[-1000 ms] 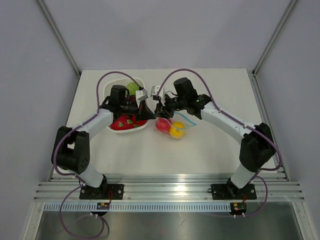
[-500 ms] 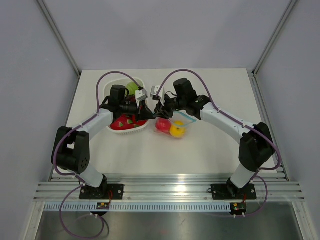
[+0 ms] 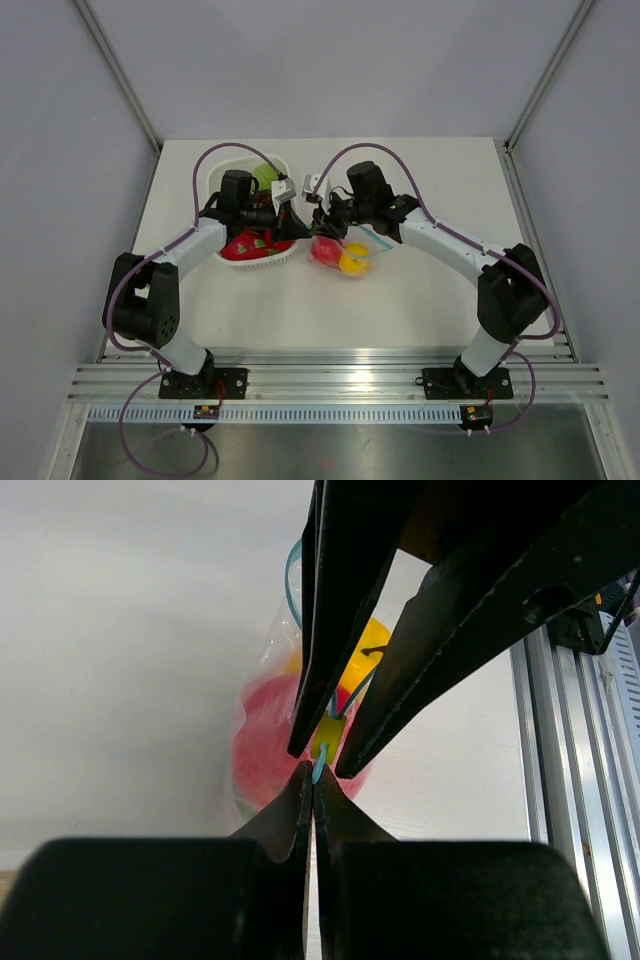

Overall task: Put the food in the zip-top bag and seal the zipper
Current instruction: Zip the zipper food storage bag at the center of the board.

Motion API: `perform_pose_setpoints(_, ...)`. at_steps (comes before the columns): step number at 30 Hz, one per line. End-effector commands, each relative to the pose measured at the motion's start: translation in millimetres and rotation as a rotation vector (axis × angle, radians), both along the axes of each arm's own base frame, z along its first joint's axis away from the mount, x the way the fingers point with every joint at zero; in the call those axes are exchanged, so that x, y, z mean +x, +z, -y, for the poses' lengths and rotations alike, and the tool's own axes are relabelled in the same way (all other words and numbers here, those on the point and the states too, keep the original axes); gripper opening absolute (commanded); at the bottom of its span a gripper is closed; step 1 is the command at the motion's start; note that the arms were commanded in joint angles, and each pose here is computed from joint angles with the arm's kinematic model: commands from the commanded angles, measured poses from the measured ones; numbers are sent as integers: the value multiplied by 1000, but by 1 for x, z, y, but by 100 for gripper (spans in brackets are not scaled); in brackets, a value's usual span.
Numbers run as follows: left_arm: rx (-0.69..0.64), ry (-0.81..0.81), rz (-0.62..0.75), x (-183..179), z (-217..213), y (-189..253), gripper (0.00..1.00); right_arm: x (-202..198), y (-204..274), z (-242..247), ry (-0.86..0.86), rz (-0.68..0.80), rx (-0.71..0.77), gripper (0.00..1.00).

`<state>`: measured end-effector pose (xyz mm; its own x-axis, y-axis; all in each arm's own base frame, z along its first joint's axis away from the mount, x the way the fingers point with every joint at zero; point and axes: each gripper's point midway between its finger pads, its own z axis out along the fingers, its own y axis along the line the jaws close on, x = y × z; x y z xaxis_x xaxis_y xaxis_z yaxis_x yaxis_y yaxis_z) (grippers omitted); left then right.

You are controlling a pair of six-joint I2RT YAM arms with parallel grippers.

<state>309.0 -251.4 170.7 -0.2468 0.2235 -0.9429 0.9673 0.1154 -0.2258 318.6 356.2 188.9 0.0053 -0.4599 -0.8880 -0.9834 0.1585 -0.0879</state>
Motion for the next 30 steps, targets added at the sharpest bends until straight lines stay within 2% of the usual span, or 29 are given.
perform_pose_setpoints(1, -36, -30, 63, 1, 2, 15, 0, 2, 27, -4, 0, 52, 60, 26)
perform_pose_setpoints(4, -37, -31, 61, 1, 2, 15, 0, 2, 30, -4, 1, 54, 68, 19)
perform_pose_setpoints(7, -37, -31, 63, 1, 2, 16, 0, 2, 30, -4, 1, 53, 67, 7)
perform_pose_setpoints(10, -33, -25, 64, 1, 1, 16, 0, -1, 30, -1, -2, 51, 64, 0)
perform_pose_setpoints(30, -1, 42, 77, 6, -11, 10, 0, -38, 10, 69, -178, 32, -8, 0)
